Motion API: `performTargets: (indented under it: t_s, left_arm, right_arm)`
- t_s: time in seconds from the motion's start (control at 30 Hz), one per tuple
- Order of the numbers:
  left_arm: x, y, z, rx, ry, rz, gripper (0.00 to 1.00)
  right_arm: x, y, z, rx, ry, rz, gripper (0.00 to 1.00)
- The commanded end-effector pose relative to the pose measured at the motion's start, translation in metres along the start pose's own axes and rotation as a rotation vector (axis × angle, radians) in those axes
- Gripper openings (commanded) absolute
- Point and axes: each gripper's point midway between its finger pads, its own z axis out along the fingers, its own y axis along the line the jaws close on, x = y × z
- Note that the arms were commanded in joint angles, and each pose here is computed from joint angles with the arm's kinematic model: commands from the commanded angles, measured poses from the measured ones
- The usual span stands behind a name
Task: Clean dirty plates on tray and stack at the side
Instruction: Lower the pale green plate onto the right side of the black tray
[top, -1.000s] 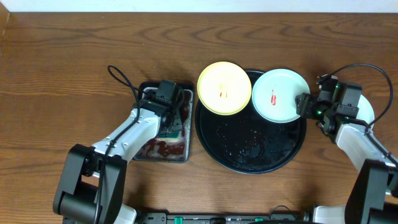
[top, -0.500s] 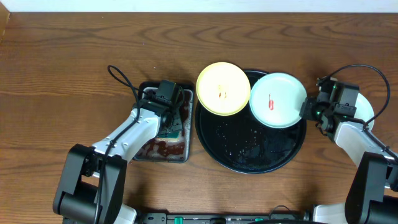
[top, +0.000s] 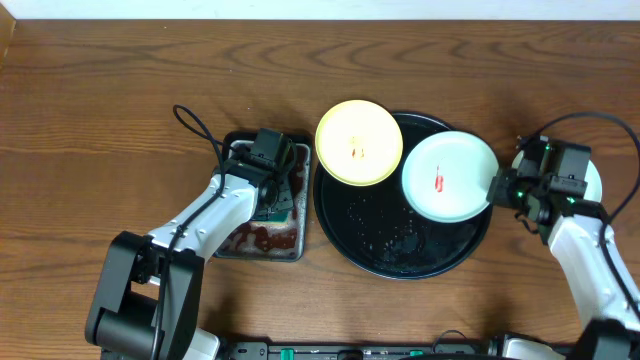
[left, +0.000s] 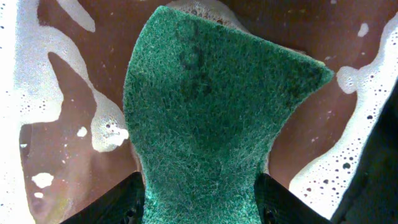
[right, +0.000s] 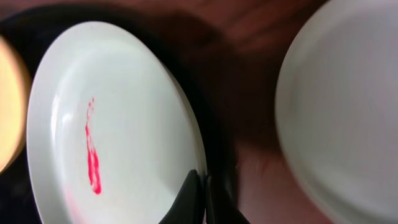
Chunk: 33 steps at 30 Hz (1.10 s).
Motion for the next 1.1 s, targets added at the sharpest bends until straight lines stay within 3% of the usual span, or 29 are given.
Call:
performTargets:
  t_s: [0.0,0.2,0.53,0.57,0.67,0.73,1.07]
  left_arm:
    - [0.010,0.007,0.008,-0.023,0.033,0.003,0.58]
    - [0.010,0.007,0.008,-0.023,0.034,0.003,0.66]
    - [0.005,0.004,0.008,-0.010,0.012,0.001,0.67]
    - [0.004,0.003,0.008,-0.008,0.008,0.001,0.62]
    - [0.002,0.004,0.008,-0.013,-0.002,0.001,0.22]
    - [0.001,0.004,0.008,-0.013,-0.005,0.001,0.08]
    - [-0.014,0.001,-0.016,-0.003,-0.073,0.052,0.10]
  right_arm:
    - [0.015,0.022,-0.007,-0.075,0.062,0.000,0.01]
    - [0.056,0.030,-0.003,-0.075,0.221,-0.012,0.01]
    - [0.078,0.040,0.019,-0.088,0.303,-0.049,0.01]
    - [0.078,0.040,0.021,-0.089,0.302,-0.052,0.01]
    - [0.074,0.041,0.024,-0.091,0.289,-0.057,0.01]
    - [0.072,0.042,0.025,-0.094,0.280,-0.058,0.01]
    - [0.071,0.042,0.025,-0.095,0.273,-0.060,0.03]
